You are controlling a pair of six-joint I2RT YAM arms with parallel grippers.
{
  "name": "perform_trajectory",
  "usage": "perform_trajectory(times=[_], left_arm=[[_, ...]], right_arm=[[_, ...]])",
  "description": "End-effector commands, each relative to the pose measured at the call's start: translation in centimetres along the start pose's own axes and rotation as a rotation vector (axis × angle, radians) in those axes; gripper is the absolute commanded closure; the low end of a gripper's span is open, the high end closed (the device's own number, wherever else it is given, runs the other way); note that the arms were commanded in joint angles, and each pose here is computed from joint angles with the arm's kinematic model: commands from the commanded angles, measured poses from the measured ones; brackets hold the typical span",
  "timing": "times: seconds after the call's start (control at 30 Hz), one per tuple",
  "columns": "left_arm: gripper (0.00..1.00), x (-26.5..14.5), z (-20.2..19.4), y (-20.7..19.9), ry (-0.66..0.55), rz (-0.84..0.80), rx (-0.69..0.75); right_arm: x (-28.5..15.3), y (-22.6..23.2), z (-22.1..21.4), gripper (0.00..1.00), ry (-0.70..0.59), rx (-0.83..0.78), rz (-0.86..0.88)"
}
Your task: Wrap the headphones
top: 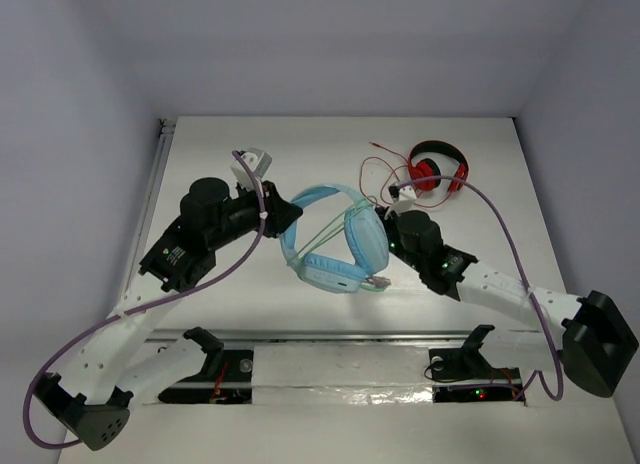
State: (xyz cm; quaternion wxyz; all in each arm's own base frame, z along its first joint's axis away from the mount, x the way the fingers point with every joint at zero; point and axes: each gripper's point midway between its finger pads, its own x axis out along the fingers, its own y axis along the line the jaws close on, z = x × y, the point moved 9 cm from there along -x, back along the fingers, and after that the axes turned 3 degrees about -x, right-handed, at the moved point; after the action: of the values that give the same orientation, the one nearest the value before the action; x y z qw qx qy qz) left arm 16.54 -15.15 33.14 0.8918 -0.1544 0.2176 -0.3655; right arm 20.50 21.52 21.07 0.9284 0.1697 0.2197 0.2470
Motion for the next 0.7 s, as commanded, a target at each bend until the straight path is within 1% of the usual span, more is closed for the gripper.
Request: perform_trajectory(times=[0.0, 0.07, 0.23, 0.27, 0.4, 0.57, 0.67], left_arm=[[1.00, -1.1, 4.5, -2.9, -0.240, -0.148, -0.075], [1.00, -1.0, 5.1, -2.9, -0.285, -0.125, -0.097], [1.00, -0.7, 5.7, -2.6, -0.341, -0.083, -0.158], [1.00, -0.7, 6.1, -2.6, -0.368, -0.082, -0.163], [1.00, -0.3, 6.1, -2.3, -0.388, -0.059, -0.196], [1.00, -0.1, 6.1, -1.7, -0.434, -0.012, -0.238], [1.00, 0.1, 5.8, -1.5, -0.451, -0.002, -0.264]], right_arm=[[0.4, 2.1, 0.8, 0.83, -0.094, 0.090, 0.218], [0.4, 2.1, 0.3, 0.83, -0.082, 0.113, 0.231], [-0.2, 1.2, -1.4, 0.81, -0.060, 0.147, 0.232], [-0.4, 1.0, -1.6, 0.81, -0.056, 0.153, 0.228], [-1.2, 0.7, -2.2, 0.79, -0.058, 0.179, 0.240], [-2.2, 0.6, -2.1, 0.74, -0.061, 0.192, 0.243], [-2.3, 0.5, -2.1, 0.74, -0.061, 0.194, 0.237]])
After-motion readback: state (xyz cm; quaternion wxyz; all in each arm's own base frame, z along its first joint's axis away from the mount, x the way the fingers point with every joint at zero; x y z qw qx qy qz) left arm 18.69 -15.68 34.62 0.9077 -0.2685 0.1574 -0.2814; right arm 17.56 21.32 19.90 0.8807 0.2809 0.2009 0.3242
